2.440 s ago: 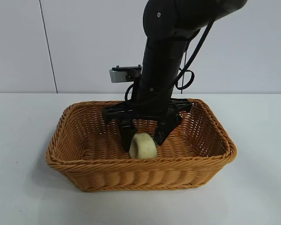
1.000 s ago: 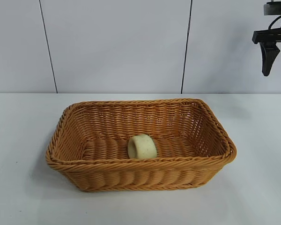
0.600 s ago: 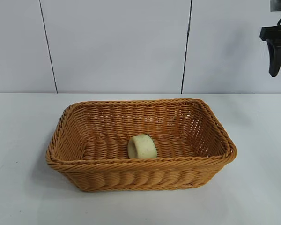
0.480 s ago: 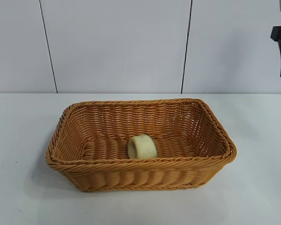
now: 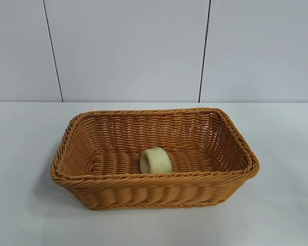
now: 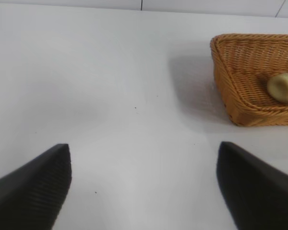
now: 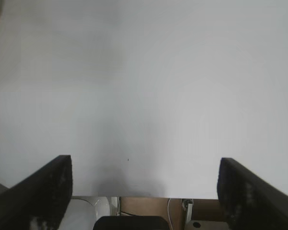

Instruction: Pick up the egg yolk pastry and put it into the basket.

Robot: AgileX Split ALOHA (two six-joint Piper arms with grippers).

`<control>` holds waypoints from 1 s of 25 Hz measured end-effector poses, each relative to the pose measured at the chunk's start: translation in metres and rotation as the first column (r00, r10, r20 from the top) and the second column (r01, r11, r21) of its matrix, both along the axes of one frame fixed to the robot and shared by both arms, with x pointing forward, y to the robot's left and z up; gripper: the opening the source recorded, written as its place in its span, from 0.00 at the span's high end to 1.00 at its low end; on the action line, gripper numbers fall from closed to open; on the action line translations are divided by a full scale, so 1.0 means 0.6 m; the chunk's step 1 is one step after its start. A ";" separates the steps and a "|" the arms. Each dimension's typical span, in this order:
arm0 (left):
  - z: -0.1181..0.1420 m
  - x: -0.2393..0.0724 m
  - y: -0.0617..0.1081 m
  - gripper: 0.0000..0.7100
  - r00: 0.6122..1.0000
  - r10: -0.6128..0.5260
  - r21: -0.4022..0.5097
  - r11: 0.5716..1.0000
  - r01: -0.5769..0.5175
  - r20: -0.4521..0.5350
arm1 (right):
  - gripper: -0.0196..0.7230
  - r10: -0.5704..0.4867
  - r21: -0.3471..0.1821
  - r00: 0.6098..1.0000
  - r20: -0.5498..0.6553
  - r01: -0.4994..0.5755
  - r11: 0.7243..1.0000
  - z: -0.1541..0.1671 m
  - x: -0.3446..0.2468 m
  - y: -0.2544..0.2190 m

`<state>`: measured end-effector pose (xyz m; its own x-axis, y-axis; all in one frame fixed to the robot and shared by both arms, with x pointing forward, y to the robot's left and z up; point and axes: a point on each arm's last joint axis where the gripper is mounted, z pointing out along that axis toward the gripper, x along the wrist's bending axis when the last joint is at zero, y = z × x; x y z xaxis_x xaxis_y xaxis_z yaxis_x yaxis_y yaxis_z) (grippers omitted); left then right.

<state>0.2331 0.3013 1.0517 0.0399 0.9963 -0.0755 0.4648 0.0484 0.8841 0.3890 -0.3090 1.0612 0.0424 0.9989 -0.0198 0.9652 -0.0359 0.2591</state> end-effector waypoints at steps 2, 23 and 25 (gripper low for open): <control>0.000 0.000 0.000 0.15 1.000 0.000 0.000 1.000 0.000 0.000 | 0.17 0.010 -0.001 0.998 0.059 -0.010 1.000 -0.012 -0.042 0.003; 0.000 0.000 0.000 0.15 1.000 0.000 0.000 1.000 0.000 0.000 | 0.17 -0.009 0.024 0.794 0.608 -0.008 1.000 -0.018 -0.200 0.020; 0.000 0.000 0.000 0.15 1.000 0.000 0.000 1.000 0.000 0.000 | 0.17 -0.008 0.024 0.794 0.608 -0.009 1.000 -0.018 -0.200 0.020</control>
